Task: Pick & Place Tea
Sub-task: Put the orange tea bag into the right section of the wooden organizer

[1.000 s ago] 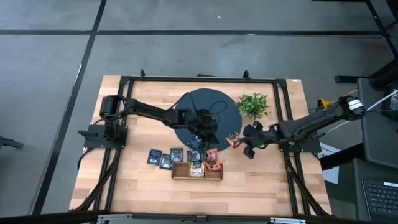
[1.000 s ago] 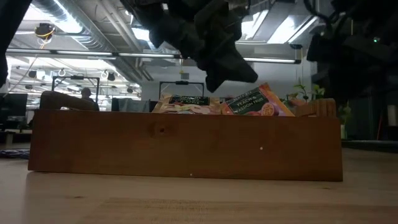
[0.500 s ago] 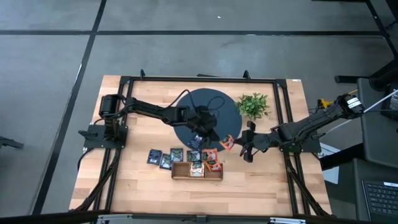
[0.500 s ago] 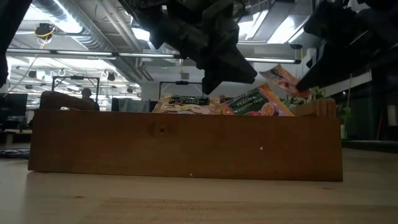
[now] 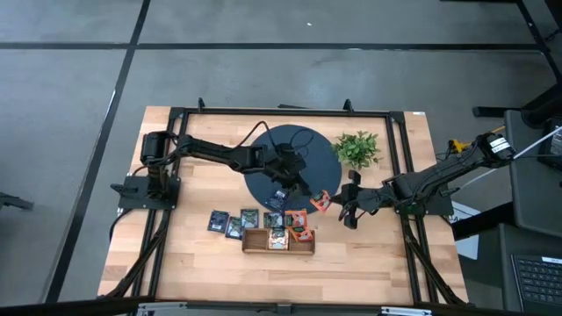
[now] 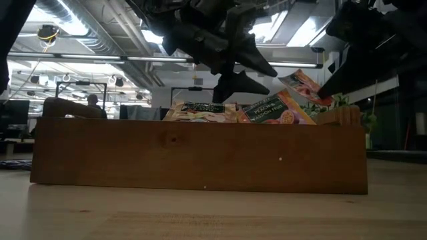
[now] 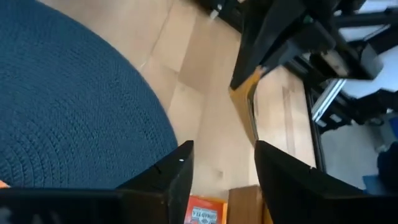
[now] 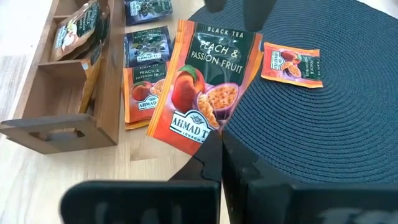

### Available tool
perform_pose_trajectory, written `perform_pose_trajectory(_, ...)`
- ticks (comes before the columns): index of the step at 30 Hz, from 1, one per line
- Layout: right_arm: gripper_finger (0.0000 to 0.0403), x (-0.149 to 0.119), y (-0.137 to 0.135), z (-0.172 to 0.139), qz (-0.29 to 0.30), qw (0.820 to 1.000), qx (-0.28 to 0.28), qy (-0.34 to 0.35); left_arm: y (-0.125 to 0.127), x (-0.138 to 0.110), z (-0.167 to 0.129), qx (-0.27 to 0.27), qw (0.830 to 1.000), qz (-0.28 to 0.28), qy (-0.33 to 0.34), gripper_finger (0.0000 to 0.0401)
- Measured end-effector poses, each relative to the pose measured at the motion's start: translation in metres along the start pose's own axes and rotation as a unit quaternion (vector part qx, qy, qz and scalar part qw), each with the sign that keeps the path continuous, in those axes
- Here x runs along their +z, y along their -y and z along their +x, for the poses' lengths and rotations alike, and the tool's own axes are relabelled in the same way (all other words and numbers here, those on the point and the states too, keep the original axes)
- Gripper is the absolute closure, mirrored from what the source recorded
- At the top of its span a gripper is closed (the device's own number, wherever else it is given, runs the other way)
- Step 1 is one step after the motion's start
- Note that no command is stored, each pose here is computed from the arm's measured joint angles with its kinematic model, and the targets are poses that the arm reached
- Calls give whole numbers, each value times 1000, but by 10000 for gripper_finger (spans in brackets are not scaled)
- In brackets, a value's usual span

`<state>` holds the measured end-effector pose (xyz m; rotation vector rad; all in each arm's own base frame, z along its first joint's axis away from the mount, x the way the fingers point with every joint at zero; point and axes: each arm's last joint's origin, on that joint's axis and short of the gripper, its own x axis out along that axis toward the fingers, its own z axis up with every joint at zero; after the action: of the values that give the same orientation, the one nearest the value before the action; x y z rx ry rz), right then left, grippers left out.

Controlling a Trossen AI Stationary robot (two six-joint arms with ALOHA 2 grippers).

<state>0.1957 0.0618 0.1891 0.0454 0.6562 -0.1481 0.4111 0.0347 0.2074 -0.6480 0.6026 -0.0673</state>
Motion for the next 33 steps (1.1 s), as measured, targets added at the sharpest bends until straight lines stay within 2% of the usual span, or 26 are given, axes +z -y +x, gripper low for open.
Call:
perform_pose_trajectory(7,401,0,1,0,-11,1000,-1,0,7,7,0,-51,998,19,25,232)
perform_pose_trajectory(33,400,2,7,3,1,1000,-14,-3,8,7,0,-47,998,8,30,232)
